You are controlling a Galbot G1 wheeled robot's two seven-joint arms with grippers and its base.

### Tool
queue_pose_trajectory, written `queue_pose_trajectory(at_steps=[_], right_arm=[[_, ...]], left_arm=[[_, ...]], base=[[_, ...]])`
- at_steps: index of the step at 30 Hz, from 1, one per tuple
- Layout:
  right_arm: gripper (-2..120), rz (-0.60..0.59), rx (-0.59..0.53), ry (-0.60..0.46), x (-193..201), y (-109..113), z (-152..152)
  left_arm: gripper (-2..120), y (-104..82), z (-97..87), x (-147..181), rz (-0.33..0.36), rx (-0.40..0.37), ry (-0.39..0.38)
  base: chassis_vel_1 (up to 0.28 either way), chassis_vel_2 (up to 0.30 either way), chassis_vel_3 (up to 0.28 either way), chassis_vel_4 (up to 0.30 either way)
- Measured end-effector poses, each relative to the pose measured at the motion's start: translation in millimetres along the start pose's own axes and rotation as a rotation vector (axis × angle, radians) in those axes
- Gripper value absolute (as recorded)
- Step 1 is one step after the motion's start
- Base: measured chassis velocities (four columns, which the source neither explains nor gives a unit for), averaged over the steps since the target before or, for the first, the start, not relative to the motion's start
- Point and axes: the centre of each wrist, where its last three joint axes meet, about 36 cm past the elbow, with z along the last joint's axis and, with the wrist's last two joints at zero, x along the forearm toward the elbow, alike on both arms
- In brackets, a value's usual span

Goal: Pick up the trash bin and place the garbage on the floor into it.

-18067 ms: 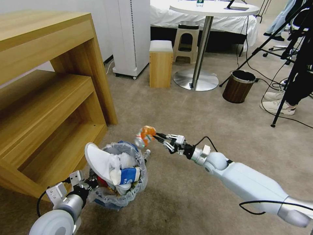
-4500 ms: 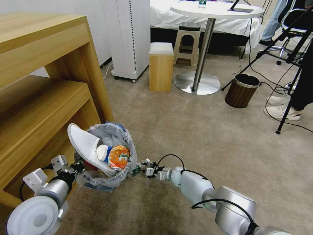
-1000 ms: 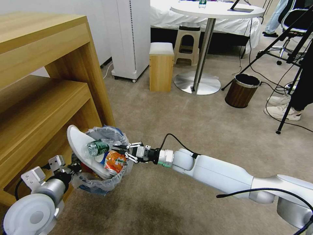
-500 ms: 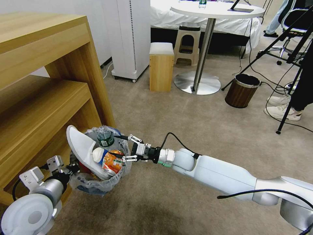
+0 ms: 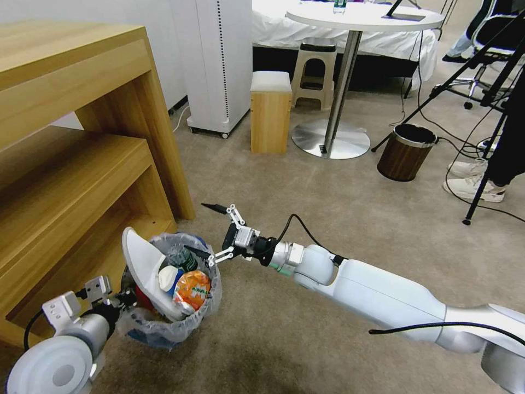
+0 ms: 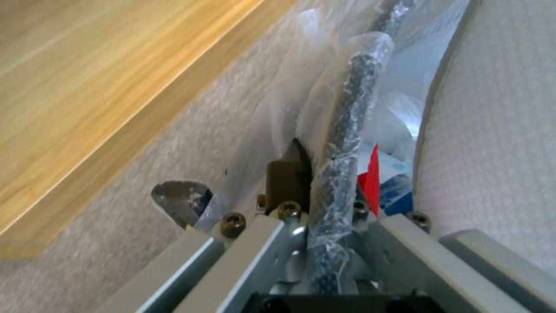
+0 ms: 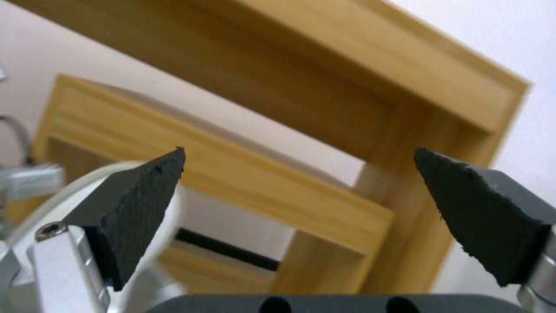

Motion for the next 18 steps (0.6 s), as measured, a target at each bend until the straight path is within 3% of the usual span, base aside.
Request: queue_pose_trajectory(at_steps=[7, 18], right_arm=[[100, 0.111, 0.037, -0.010, 16.1, -29.6, -8.2], [100, 0.281, 0.087, 0.046, 63.4, -59.8, -5.2]], left_arm=[[0, 12.6, 14.1, -12.3, -0.051, 0.001, 0.074], [0, 16.7, 18.0, -26.6, -0.075, 0.033, 0.099]], base=[[0.000, 0.000, 0.000, 0.000], [0.000, 0.000, 0.000, 0.000]])
